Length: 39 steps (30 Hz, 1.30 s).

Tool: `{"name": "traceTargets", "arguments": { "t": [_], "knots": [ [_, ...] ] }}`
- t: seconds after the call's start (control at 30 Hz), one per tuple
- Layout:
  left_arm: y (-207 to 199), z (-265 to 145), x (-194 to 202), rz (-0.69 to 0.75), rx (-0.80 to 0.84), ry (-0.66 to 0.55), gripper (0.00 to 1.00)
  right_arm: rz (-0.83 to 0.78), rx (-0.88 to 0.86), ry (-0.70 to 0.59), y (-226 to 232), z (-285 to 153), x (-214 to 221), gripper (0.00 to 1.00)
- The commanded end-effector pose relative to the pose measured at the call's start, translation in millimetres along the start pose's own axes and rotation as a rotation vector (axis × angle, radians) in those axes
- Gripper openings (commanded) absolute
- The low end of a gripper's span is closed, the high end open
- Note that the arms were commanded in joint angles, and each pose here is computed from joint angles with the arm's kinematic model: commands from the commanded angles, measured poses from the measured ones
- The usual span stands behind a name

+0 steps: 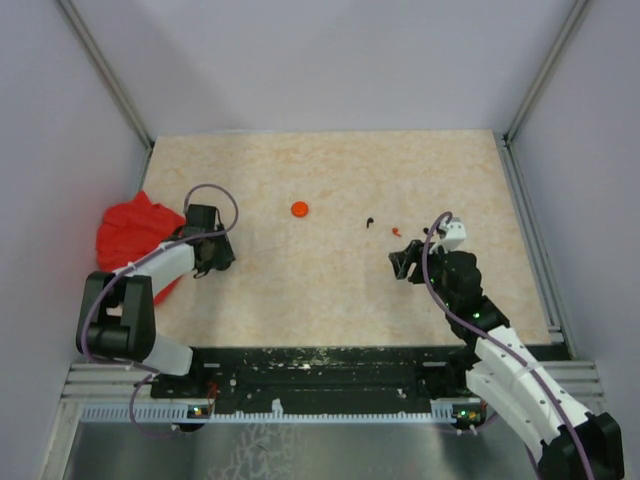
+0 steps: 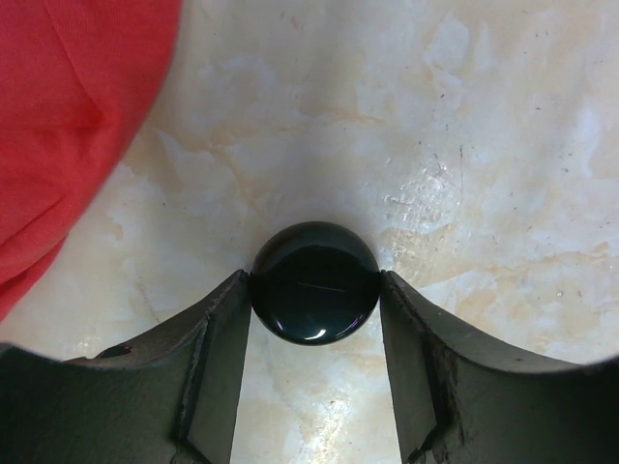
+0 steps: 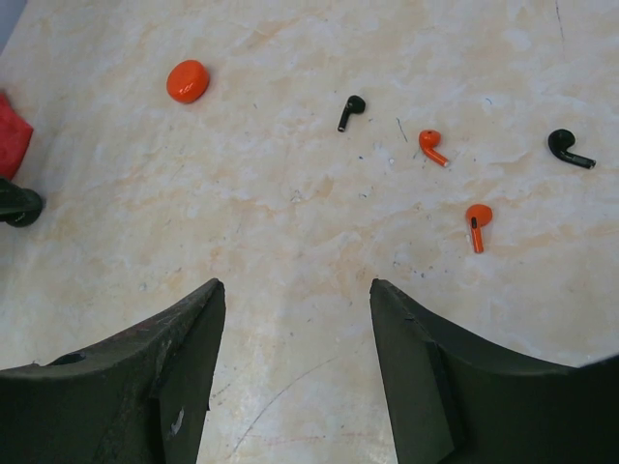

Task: Insert the wireless bluetooth earbuds into the charging case
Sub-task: Pick up the charging case at the center of the board.

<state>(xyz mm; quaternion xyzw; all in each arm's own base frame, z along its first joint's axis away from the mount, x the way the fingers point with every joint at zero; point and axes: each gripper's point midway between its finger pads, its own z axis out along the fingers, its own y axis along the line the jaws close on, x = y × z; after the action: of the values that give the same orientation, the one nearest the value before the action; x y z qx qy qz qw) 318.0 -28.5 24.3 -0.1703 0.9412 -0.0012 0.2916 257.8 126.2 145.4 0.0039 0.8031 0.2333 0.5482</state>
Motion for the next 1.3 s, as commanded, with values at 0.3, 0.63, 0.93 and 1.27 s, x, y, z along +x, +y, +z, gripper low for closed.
{"name": "traceTargets", "arguments": {
  "t": [0.3,0.63,0.93,1.27],
  "knots": [
    [-13.9,0.1,15.5,0.126,0.005,0.099,0.63,-0.009,-0.043,-0.078,12.0,-3.2,-19.5,0.63],
    [-20.6,-0.8,24.2,0.239,-0.037,0.127,0.65,-0.009,-0.049,-0.073,12.3,-1.6,-16.7,0.63],
    [-28.5,3.3,26.7,0.278,-0.047,0.128,0.57,-0.008,-0.049,-0.07,12.3,-0.7,-16.3,0.63],
    [-99.3,-16.3,27.0,0.426,0.13,-0.031,0.49,-0.016,-0.124,-0.014,27.5,1.4,-11.5,0.63]
  ]
}}
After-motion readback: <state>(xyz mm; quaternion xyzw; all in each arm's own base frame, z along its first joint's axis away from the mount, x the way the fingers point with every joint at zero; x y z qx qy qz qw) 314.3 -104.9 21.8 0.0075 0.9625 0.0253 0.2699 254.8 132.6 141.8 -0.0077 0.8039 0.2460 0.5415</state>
